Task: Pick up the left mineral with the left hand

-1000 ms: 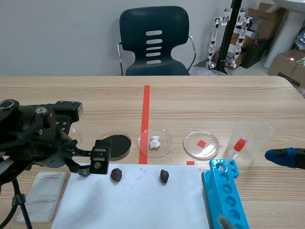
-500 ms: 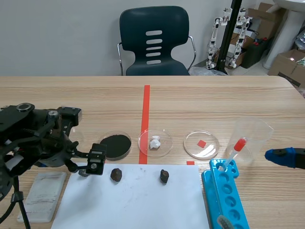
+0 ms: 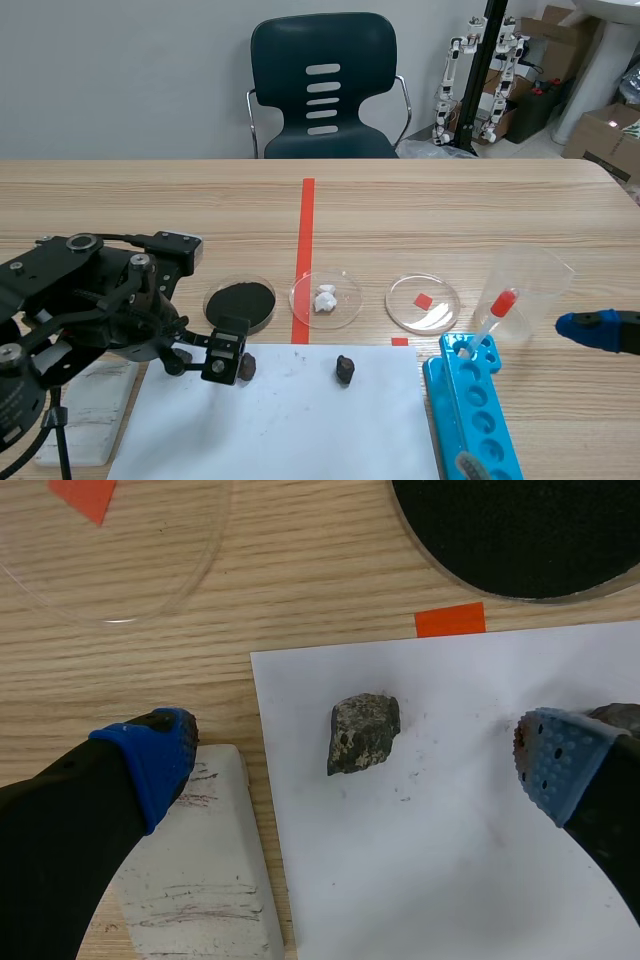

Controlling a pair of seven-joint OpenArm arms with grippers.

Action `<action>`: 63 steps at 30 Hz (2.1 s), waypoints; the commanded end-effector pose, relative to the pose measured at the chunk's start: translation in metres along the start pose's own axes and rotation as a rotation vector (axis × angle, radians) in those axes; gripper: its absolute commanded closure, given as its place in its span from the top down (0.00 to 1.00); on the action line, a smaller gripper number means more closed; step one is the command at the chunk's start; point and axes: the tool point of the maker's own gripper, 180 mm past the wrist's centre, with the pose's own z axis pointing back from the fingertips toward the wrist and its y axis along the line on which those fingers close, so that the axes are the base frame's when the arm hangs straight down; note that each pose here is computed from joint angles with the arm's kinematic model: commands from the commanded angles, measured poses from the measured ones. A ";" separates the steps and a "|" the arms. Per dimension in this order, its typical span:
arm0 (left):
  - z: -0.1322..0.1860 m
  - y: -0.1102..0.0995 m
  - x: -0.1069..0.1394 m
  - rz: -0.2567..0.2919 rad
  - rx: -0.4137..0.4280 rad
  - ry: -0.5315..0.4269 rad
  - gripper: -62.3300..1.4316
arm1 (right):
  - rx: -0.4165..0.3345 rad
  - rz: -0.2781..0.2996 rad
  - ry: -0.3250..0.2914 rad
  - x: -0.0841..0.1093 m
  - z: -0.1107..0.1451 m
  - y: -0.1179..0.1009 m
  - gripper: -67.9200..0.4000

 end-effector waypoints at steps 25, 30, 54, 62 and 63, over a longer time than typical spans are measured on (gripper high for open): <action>0.005 0.008 0.010 0.014 0.024 0.015 1.00 | -0.006 0.008 -0.023 0.006 -0.001 -0.004 0.96; 0.008 0.010 0.013 0.016 0.028 0.040 1.00 | -0.006 0.008 -0.023 0.006 -0.001 -0.004 0.96; 0.001 0.007 -0.002 -0.037 -0.011 0.184 1.00 | -0.006 0.008 -0.023 0.006 -0.001 -0.004 0.96; 0.000 -0.003 0.005 -0.044 -0.040 0.150 1.00 | -0.006 0.008 -0.023 0.006 -0.001 -0.004 0.96; 0.000 -0.004 0.006 -0.044 -0.043 0.144 1.00 | -0.006 0.008 -0.023 0.006 -0.001 -0.004 0.96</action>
